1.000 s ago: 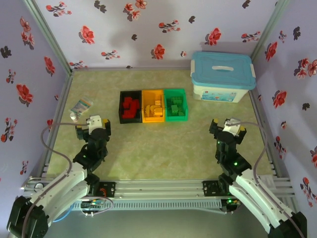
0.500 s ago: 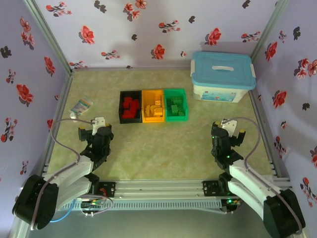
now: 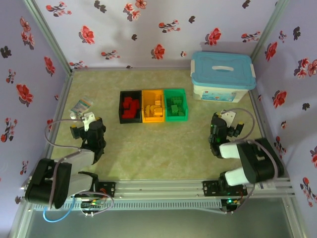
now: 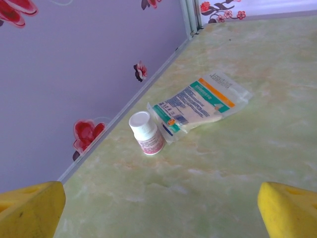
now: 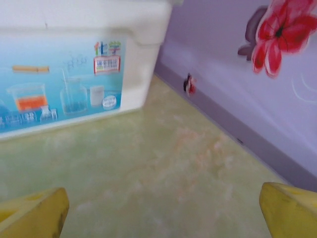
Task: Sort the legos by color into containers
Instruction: Reset both arms
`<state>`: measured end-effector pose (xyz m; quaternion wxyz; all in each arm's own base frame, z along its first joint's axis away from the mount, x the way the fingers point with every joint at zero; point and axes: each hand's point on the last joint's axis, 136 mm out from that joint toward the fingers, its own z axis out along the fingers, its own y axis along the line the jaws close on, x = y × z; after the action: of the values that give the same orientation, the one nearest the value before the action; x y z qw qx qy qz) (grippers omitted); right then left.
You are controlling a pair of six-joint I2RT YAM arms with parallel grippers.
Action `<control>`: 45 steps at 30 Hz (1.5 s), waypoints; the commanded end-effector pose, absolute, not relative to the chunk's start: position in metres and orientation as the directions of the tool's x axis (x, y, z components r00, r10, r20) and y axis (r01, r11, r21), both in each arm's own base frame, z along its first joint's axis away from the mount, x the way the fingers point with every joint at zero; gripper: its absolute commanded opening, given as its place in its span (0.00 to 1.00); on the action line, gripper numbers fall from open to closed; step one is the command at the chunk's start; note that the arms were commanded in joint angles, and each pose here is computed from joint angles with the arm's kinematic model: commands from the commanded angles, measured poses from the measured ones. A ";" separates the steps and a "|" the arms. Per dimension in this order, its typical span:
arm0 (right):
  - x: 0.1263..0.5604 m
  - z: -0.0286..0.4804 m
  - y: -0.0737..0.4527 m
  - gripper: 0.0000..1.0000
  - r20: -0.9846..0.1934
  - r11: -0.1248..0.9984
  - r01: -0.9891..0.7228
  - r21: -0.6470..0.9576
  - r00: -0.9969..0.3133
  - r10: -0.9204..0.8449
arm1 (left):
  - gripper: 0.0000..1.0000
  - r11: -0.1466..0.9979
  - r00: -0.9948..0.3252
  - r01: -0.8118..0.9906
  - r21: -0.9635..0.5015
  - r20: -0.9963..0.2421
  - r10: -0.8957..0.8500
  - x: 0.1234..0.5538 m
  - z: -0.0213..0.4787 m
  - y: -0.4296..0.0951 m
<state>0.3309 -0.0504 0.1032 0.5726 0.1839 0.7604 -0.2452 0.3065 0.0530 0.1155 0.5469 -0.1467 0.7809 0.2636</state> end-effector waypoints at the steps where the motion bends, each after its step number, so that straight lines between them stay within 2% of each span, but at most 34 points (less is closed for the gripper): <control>1: 0.344 0.133 -0.048 0.99 -0.991 0.798 0.593 -0.108 -0.125 -0.042 | 1.00 0.830 -0.232 -0.539 0.144 -0.973 0.019 0.328 0.141 0.053; 3: 0.349 0.129 -0.039 0.99 -0.981 0.817 0.559 -0.143 -0.186 -0.045 | 1.00 0.833 -0.205 -0.537 0.132 -0.979 0.023 0.333 0.142 0.053; 6: 0.351 0.128 -0.039 0.99 -0.982 0.827 0.545 -0.136 -0.183 -0.041 | 1.00 0.846 -0.184 -0.517 0.132 -0.982 0.041 0.341 0.137 0.052; 8: 0.351 0.127 -0.035 0.99 -0.981 0.838 0.525 -0.148 -0.187 -0.056 | 1.00 0.870 -0.123 -0.482 0.106 -0.991 0.052 0.349 0.133 0.055; 10: 0.351 0.126 -0.032 0.99 -0.980 0.844 0.514 -0.154 -0.186 -0.066 | 1.00 0.877 -0.176 -0.466 0.119 -0.984 0.039 0.349 0.129 0.049; 14: 0.349 0.126 -0.031 0.99 -0.982 0.853 0.501 -0.148 -0.176 -0.067 | 1.00 0.893 -0.144 -0.434 0.123 -0.987 0.066 0.346 0.129 0.043; 18: 0.334 0.126 -0.029 0.99 -0.993 0.877 0.472 -0.088 -0.105 -0.043 | 1.00 0.946 -0.168 -0.221 0.237 -0.965 0.202 0.355 0.119 -0.003; 23: 0.333 0.125 -0.036 0.99 -0.996 0.883 0.468 -0.045 -0.088 -0.004 | 1.00 0.953 -0.166 -0.194 0.231 -0.966 0.201 0.354 0.118 -0.005; 27: 0.357 0.120 -0.024 0.99 -0.987 0.914 0.395 -0.095 -0.159 -0.034 | 1.00 0.975 -0.182 -0.146 0.167 -0.973 0.139 0.362 0.106 0.003; 30: 0.377 0.105 -0.037 0.99 -0.956 0.934 0.356 -0.018 -0.279 0.087 | 1.00 0.968 -0.290 -0.198 0.152 -0.953 0.090 0.379 0.097 0.018; 32: 0.395 0.094 -0.038 0.99 -0.926 0.943 0.332 -0.024 -0.363 0.104 | 1.00 0.968 -0.325 -0.221 0.118 -0.945 0.041 0.393 0.098 0.028; 34: 0.386 0.087 -0.044 0.99 -0.926 0.938 0.346 0.018 -0.349 0.146 | 1.00 0.970 -0.323 -0.234 0.064 -0.946 -0.015 0.394 0.097 0.036; 36: 0.384 0.096 -0.048 0.99 -0.964 0.932 0.361 0.035 -0.232 0.126 | 1.00 0.970 -0.321 -0.233 0.064 -0.947 -0.015 0.393 0.097 0.036; 38: 0.384 0.089 -0.047 0.99 -0.932 0.931 0.364 0.019 -0.330 0.148 | 1.00 0.970 -0.321 -0.233 0.064 -0.947 -0.015 0.393 0.097 0.036; 40: 0.385 0.092 -0.046 0.99 -0.957 0.936 0.351 0.017 -0.265 0.116 | 1.00 0.970 -0.320 -0.233 0.065 -0.947 -0.013 0.393 0.098 0.036; 43: 0.383 0.091 -0.034 0.99 -0.946 0.950 0.312 -0.019 -0.313 0.084 | 1.00 0.971 -0.321 -0.231 0.066 -0.947 -0.012 0.392 0.097 0.035; 45: 0.383 0.095 -0.031 0.99 -0.960 0.950 0.310 -0.031 -0.275 0.058 | 1.00 0.972 -0.304 -0.226 0.067 -0.953 -0.005 0.390 0.099 0.034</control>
<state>0.3833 -0.0391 0.0890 0.5728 0.1334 0.8017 -0.1069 0.3932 0.0373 0.0967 0.5785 -0.0708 0.8058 0.1053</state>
